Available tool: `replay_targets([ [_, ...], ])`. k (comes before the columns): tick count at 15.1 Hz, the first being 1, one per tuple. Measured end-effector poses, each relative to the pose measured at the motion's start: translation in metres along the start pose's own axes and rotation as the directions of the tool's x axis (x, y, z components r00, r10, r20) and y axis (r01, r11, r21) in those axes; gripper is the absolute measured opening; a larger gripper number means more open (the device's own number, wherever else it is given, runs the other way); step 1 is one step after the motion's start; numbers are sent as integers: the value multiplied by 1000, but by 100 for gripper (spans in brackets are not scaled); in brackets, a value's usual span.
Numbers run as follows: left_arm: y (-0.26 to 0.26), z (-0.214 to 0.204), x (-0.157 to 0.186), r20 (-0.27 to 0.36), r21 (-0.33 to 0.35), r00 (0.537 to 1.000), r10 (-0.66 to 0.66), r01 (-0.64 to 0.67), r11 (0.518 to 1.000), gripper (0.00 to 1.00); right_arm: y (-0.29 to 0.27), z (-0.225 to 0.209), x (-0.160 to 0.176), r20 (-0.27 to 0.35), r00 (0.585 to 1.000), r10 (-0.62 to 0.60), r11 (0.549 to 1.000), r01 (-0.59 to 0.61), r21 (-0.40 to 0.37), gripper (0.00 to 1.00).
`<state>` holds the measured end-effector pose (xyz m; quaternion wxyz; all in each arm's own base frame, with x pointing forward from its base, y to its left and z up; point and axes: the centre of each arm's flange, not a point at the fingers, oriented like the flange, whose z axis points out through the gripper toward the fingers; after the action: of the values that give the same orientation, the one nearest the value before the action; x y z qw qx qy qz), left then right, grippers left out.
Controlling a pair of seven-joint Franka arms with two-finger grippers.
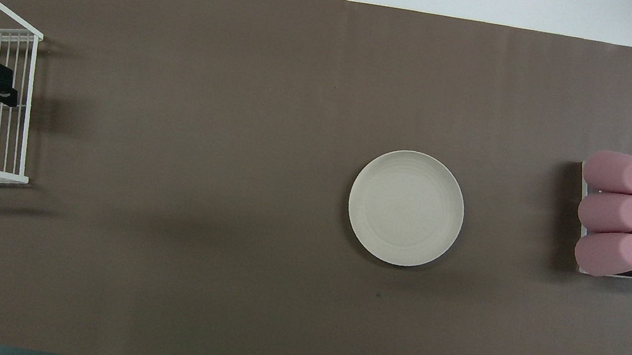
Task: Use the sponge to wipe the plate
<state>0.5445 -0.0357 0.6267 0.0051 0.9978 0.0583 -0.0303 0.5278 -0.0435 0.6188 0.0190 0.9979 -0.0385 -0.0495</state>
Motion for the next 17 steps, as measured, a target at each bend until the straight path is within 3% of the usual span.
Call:
replay_targets([
  [6,25,9,-9,8,-1,999,49,-49,999,100,-1,0,0,0,1000,-2,1000,2,0,100],
  [17,19,5,-15,21,-30,999,37,-36,999,100,-2,1,-1,8,1000,-4,1000,4,-1,100],
])
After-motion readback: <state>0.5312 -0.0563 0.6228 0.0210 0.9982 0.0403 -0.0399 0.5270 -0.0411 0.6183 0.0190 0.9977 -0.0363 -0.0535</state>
